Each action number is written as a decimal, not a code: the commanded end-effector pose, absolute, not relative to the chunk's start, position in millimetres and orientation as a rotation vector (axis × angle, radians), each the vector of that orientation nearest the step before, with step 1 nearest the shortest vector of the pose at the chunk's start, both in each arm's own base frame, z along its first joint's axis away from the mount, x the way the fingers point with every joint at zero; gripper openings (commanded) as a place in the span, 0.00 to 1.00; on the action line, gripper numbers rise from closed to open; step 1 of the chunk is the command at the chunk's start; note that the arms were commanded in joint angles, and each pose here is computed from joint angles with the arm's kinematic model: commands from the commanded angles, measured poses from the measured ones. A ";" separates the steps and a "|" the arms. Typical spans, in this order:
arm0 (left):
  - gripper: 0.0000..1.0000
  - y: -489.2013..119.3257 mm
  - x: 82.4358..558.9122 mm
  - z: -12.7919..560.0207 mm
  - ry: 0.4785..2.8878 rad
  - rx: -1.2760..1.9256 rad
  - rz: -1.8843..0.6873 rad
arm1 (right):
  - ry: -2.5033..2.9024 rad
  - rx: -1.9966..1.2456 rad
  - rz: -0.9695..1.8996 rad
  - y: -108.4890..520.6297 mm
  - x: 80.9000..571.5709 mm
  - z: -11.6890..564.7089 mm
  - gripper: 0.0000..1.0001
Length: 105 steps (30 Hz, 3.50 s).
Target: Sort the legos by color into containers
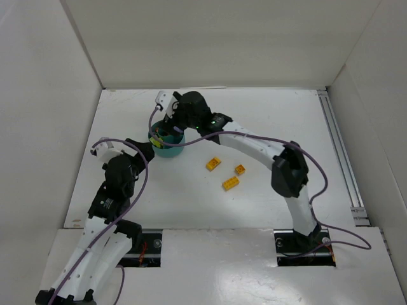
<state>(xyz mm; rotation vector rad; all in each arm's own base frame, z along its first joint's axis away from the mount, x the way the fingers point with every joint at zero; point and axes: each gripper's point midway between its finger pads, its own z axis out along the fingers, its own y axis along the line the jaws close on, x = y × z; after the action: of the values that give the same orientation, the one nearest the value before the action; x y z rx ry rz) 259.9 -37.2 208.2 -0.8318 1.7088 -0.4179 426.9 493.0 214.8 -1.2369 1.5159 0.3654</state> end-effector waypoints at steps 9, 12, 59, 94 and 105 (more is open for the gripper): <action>1.00 -138.3 274.4 254.0 1.764 -0.212 -0.754 | 1.676 -0.740 0.227 272.6 388.3 273.0 1.00; 1.00 -171.6 265.5 257.7 1.769 -0.082 -0.817 | 1.723 -0.657 0.194 214.0 356.4 255.8 1.00; 0.60 -312.9 313.0 41.5 2.312 0.790 -0.488 | 1.931 -0.653 0.127 92.5 275.0 189.2 1.00; 0.06 -307.2 318.6 74.4 2.268 0.662 -0.481 | 1.949 -0.658 0.128 92.3 274.6 182.6 1.00; 0.01 -280.8 328.1 188.7 2.048 0.406 -0.466 | 1.949 -0.658 0.128 92.9 276.5 181.9 1.00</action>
<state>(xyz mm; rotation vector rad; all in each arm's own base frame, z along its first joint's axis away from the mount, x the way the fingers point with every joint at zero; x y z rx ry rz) 325.4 -295.1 146.3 0.5241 2.1277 -0.4791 271.1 91.9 174.5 -0.6584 1.9842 0.1320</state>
